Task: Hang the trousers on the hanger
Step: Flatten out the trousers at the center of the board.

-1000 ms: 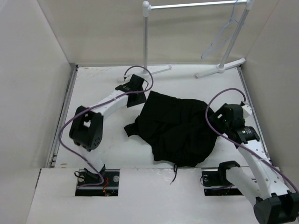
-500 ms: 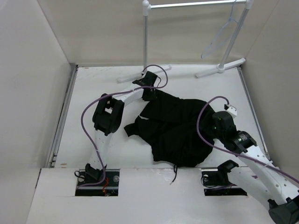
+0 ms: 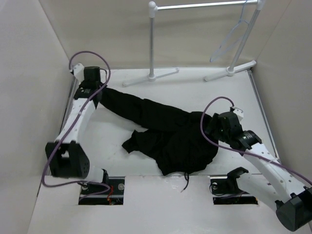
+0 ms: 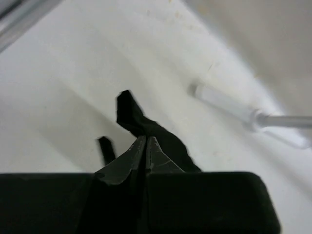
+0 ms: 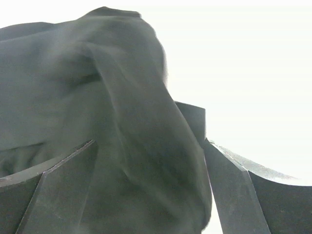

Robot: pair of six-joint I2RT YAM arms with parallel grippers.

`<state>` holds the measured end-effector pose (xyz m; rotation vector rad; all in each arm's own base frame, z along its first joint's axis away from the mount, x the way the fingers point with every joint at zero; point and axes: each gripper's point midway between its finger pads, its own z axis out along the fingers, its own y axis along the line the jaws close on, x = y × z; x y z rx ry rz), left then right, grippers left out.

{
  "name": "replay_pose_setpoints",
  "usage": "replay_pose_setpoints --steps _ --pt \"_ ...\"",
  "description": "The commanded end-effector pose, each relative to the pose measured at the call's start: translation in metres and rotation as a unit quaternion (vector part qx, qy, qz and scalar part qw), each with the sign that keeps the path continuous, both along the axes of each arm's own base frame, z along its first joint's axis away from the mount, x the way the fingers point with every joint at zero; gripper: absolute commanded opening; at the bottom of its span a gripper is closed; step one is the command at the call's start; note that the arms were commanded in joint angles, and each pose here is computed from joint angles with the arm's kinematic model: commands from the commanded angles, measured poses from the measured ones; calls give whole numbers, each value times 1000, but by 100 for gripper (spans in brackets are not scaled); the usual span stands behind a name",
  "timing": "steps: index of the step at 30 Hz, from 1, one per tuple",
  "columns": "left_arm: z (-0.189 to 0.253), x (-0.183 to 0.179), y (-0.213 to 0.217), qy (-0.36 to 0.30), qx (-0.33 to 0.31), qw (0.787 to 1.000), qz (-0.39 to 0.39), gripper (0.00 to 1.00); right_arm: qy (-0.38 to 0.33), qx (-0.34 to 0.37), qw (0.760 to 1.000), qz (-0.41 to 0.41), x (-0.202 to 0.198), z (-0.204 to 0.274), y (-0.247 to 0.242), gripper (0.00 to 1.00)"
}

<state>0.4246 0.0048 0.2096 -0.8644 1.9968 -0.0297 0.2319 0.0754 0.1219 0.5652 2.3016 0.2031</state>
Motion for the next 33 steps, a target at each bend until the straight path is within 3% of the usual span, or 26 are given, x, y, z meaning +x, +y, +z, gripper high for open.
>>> replay_pose_setpoints --steps 1,3,9,10,11,12,13,15,17,18,19,21,22,25,31,33 --pt "23 -16 9 -39 -16 998 37 0 -25 -4 1000 -11 19 15 -4 95" --pt "31 -17 17 -52 -20 997 49 0 -28 0 999 -24 36 13 -7 94" --pt "33 -19 33 -49 -18 996 68 0 -68 38 996 51 103 31 40 93" --pt "39 -23 38 -57 -17 995 77 0 -64 41 995 63 108 30 48 88" --pt "46 -26 46 -66 -14 994 88 0 -49 45 995 77 113 25 56 66" --pt "53 -30 53 -75 -11 992 99 0 -32 45 995 80 118 19 59 33" --pt "61 -34 62 -84 -8 990 111 0 -24 40 997 65 129 16 55 14" --pt "76 -40 77 -100 -4 986 134 0 -41 14 999 24 165 23 36 9" --pt "89 -42 87 -112 -2 983 147 0 -74 -7 997 10 214 42 29 12" --pt "93 -40 89 -115 -1 982 148 0 -93 -14 996 4 236 53 29 20" --pt "97 -38 90 -117 -2 982 147 0 -107 -22 994 -4 250 64 28 34" --pt "98 -36 90 -115 -3 983 146 0 -111 -32 993 -9 249 83 26 76" --pt "97 -36 89 -114 -4 983 145 0 -110 -35 993 -5 237 88 31 85" --pt "86 -40 86 -107 -6 984 141 0 -106 -28 994 -16 185 78 24 88" --pt "64 -47 83 -91 -21 986 138 1 -45 55 997 -18 96 2 20 69" --pt "64 -47 81 -91 -23 986 135 1 -30 88 996 -9 81 -14 25 69"
